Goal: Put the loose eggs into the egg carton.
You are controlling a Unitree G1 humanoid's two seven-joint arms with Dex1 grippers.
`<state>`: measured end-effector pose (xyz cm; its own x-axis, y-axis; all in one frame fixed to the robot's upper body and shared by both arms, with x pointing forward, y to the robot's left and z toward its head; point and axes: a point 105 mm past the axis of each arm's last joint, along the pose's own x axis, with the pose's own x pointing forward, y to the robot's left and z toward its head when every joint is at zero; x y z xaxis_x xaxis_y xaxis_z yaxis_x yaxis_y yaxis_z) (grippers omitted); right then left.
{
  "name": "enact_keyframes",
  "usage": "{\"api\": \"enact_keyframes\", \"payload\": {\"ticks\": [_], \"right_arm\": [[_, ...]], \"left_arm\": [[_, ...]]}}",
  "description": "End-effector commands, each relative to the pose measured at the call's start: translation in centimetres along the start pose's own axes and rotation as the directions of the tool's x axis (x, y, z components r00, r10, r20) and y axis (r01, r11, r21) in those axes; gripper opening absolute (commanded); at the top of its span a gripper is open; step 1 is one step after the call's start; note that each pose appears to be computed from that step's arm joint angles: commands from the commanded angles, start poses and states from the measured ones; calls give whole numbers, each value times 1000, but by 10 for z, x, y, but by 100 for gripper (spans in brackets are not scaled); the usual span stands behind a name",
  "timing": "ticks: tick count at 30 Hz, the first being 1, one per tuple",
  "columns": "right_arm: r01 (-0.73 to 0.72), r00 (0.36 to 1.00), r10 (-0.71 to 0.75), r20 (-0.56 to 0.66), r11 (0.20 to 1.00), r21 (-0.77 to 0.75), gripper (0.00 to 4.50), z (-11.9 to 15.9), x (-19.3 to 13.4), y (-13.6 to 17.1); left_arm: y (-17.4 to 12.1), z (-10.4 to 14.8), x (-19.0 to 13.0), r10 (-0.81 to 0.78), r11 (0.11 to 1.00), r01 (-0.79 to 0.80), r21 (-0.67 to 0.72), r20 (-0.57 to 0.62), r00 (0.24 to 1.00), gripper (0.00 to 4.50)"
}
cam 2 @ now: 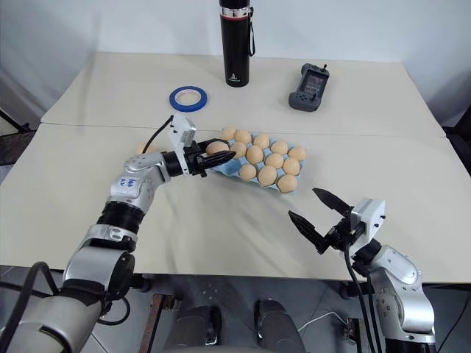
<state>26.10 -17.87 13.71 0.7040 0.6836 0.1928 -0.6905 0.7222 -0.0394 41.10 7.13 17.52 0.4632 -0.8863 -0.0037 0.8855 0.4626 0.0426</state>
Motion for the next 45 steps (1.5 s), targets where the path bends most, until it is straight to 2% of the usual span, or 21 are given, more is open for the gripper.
{"api": "enact_keyframes", "payload": {"ticks": [1, 5, 6, 12, 17, 23, 29, 34, 40, 44, 45], "right_arm": [[-3, 999, 4, 34, 999, -46, 450, 12, 1, 4], [1, 1000, 1, 26, 999, -46, 450, 10, 0, 5], [2, 1000, -1, 26, 999, -46, 450, 10, -1, 5], [2, 1000, -1, 16, 999, -44, 450, 8, -2, 5], [-14, 1000, 14, 8, 999, -42, 450, 7, 1, 5], [-56, 998, 57, 1, 998, -32, 450, 5, 4, 5], [-119, 993, 119, -6, 993, -23, 450, 5, 14, 2], [-167, 986, 167, -12, 986, -24, 450, 4, 23, -1], [-211, 977, 211, -19, 977, -20, 450, 4, 32, -5], [-227, 974, 227, -22, 974, -17, 450, 6, 33, -6], [-228, 974, 227, -23, 974, -17, 450, 6, 32, -7]], "left_arm": [[-2, 11, 9, -38, 998, 37, 48, 12, 999, 205], [-2, 5, 15, -33, 998, 33, 52, -4, 999, 205], [0, 5, 15, -22, 998, 22, 54, -5, 1000, 275], [1, 5, 16, -6, 998, 5, 59, 2, 1000, 448], [6, 8, 12, 21, 997, -22, 76, 12, 1000, 448], [0, 27, -10, 17, 989, -24, 144, 49, 999, 448], [0, 36, -54, 161, 975, -171, 145, 78, 984, 448], [-1, 33, -95, 306, 938, -314, 149, 72, 949, 448], [3, 30, -154, 554, 817, -566, 111, 123, 824, 448], [0, 20, -195, 736, 658, -752, 33, 181, 652, 448], [-1, 19, -200, 754, 639, -769, 17, 185, 630, 448]]}}
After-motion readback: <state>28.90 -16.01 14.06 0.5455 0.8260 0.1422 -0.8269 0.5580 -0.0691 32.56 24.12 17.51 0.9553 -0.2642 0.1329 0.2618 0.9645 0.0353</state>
